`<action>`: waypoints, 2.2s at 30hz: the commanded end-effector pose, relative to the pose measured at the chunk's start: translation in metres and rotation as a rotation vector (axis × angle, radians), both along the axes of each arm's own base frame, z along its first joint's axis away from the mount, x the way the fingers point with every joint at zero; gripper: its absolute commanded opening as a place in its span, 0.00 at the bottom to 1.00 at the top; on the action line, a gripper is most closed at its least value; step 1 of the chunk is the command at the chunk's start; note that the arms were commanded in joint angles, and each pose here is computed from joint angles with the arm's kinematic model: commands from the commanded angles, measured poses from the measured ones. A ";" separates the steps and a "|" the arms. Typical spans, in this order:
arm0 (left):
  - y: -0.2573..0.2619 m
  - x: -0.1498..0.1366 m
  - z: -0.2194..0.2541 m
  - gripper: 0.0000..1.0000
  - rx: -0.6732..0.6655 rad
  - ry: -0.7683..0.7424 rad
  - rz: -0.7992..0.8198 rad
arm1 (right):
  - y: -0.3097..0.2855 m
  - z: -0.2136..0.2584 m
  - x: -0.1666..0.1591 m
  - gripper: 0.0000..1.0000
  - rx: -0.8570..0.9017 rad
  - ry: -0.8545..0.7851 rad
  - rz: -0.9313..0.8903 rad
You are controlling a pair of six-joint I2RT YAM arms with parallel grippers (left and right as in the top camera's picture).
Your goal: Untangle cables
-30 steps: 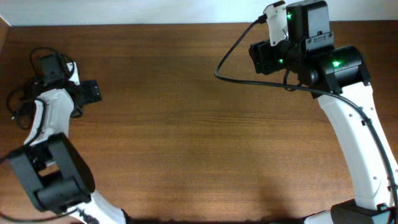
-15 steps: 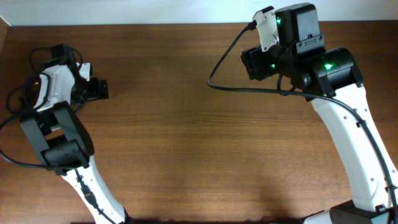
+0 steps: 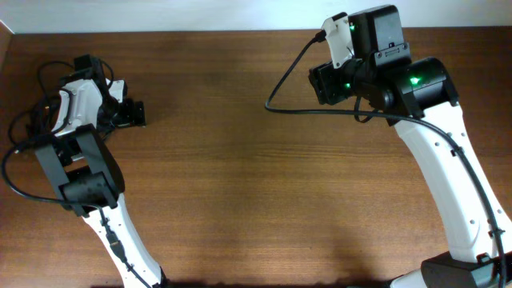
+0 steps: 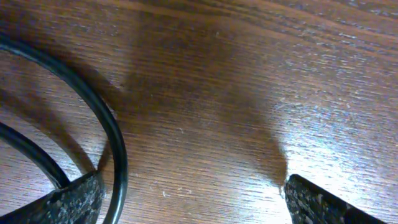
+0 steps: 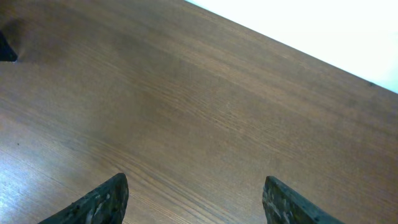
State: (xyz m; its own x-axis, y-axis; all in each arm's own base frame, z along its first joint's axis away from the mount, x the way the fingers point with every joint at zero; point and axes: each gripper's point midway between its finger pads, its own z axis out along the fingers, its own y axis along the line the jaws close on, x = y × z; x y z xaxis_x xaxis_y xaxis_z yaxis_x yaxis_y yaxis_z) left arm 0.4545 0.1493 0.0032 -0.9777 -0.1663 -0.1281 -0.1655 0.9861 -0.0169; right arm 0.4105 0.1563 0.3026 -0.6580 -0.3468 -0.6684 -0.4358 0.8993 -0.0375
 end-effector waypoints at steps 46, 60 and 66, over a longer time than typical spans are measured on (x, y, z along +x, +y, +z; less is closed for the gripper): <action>-0.108 -0.068 0.467 0.00 0.322 -0.831 0.006 | 0.121 -0.117 -0.020 0.63 -0.001 0.180 0.256; -0.338 -0.005 0.395 0.00 -0.198 -0.761 -0.525 | -0.125 0.015 0.002 0.63 0.049 -0.064 -0.249; -0.454 -0.012 0.345 0.00 -0.273 -0.700 -0.722 | -0.134 0.014 -0.001 0.63 0.047 -0.055 -0.272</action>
State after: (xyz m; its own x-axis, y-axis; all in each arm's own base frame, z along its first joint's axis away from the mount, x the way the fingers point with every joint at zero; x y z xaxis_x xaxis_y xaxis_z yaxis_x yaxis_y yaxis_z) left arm 0.4385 -0.2767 0.3715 -0.5649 0.2958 -0.7703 0.5669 0.8175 -0.1018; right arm 0.4113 0.0249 0.3057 -0.7061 -0.1248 -0.6971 -0.1767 0.9843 0.0027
